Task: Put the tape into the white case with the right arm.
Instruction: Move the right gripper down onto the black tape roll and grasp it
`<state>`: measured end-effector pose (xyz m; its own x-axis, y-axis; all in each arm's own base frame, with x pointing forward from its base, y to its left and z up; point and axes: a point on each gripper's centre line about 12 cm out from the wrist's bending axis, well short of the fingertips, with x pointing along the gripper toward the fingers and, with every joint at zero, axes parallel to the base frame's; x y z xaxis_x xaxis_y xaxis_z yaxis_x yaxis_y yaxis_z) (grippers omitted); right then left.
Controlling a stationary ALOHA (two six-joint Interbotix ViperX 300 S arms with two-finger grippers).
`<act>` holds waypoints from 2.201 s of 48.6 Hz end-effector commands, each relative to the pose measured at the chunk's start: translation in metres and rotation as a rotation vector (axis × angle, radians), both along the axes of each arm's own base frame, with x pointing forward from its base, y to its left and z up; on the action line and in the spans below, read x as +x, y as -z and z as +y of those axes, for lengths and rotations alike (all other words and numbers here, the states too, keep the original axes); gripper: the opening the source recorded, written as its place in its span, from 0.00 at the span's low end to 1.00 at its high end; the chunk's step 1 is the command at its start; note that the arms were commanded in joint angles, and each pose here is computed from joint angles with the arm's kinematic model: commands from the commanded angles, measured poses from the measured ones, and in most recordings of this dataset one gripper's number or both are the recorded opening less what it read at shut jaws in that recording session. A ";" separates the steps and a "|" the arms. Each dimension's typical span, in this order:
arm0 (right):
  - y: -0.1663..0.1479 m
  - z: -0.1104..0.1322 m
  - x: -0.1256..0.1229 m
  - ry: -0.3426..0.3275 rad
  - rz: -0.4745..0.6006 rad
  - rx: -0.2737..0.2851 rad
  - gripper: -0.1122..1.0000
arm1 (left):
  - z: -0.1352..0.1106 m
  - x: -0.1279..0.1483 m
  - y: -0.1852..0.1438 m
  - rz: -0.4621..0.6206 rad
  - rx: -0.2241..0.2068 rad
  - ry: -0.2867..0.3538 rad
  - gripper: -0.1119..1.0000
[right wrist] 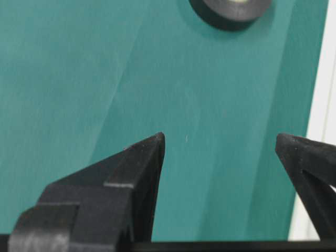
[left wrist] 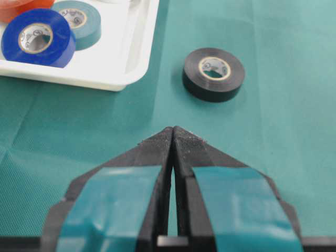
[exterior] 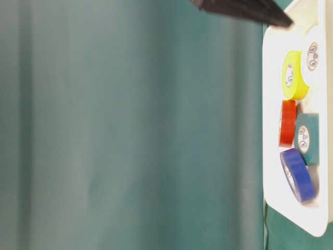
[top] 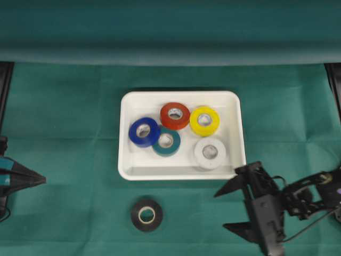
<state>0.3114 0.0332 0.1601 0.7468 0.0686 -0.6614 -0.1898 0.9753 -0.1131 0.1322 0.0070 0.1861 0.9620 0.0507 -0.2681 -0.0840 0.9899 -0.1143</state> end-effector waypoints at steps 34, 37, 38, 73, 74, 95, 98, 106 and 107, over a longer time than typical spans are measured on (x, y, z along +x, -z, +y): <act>0.001 0.039 0.118 -0.060 -0.054 0.009 0.70 | 0.001 0.002 -0.005 -0.015 0.001 -0.003 0.10; 0.001 0.041 0.124 -0.063 -0.059 0.007 0.70 | 0.000 0.001 -0.005 -0.014 0.001 -0.003 0.10; 0.001 0.041 0.126 -0.063 -0.062 0.007 0.70 | 0.000 0.001 -0.005 -0.014 0.001 -0.003 0.10; 0.026 0.039 0.149 -0.026 0.005 -0.034 0.70 | 0.000 0.001 -0.005 -0.014 -0.001 -0.004 0.10; 0.028 0.039 0.149 -0.026 0.010 -0.034 0.70 | 0.001 0.001 -0.005 -0.014 0.001 -0.003 0.10; 0.056 0.029 0.158 0.004 0.063 -0.036 0.69 | 0.000 0.001 -0.004 -0.012 -0.001 -0.004 0.10; 0.057 0.027 0.159 0.013 0.065 -0.034 0.67 | 0.000 0.001 -0.004 -0.012 -0.001 -0.004 0.10; 0.057 0.021 0.161 0.081 0.066 0.026 0.57 | 0.000 0.001 -0.005 -0.014 -0.002 -0.004 0.10; 0.056 0.021 0.161 0.093 0.065 0.040 0.55 | 0.000 0.001 -0.004 -0.012 -0.002 -0.004 0.10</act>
